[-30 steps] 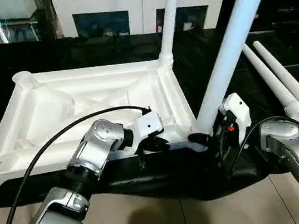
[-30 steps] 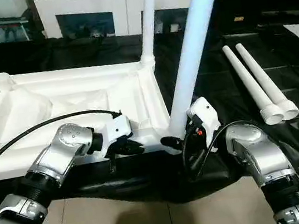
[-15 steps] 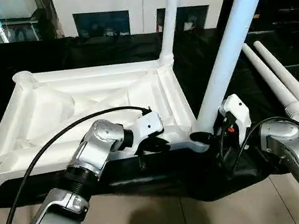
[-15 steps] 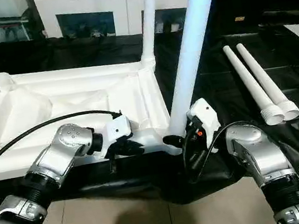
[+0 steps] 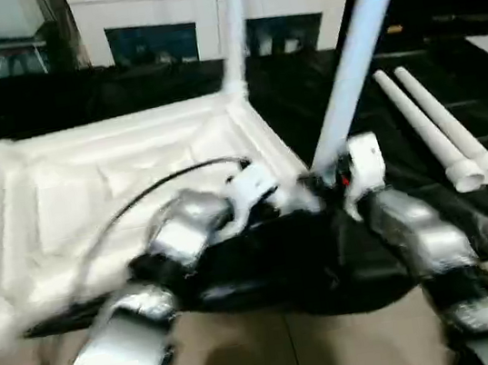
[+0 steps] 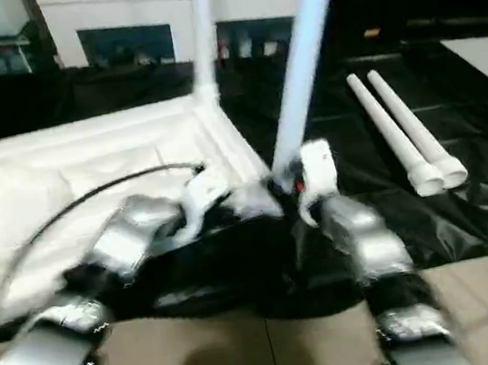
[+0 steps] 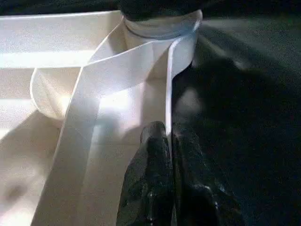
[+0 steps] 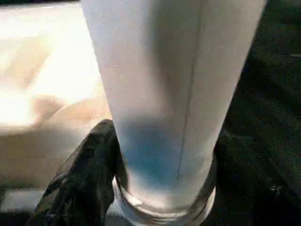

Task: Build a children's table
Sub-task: Rotate leg to tighten

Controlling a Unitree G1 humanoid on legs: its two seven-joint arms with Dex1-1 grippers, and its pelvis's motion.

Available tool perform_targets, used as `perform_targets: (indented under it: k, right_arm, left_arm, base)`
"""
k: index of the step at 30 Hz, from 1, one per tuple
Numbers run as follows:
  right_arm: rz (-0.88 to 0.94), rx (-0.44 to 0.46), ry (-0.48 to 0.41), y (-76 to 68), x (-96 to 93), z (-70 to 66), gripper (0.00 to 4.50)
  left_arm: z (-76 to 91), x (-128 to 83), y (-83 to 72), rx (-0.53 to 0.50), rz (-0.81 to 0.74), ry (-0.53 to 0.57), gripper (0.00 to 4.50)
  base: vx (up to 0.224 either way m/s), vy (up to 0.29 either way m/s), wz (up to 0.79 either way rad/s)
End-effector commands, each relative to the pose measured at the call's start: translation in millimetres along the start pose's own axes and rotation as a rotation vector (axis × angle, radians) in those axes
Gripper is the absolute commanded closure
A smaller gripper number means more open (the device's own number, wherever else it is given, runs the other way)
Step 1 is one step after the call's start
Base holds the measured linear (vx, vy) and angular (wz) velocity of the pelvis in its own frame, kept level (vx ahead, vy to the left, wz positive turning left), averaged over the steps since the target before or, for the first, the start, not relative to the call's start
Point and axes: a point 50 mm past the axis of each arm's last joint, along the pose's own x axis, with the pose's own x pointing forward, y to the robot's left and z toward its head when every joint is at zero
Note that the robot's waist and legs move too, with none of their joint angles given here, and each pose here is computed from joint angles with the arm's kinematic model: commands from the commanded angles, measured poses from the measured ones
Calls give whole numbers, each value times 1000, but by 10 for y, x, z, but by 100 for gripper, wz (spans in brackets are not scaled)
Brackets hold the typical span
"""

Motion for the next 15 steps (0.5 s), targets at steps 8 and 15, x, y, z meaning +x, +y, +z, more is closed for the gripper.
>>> perform_targets:
  k: [8, 15]
  right_arm:
    - [-190, 68, -44, 310, 262, 71, 189]
    - [-111, 53, -122, 318, 264, 177, 133]
  left_arm:
    - [260, 148, 49, -68, 223, -57, 450]
    - [248, 113, 87, -37, 207, -68, 450]
  base:
    - [0, 0, 0]
    - [0, 0, 0]
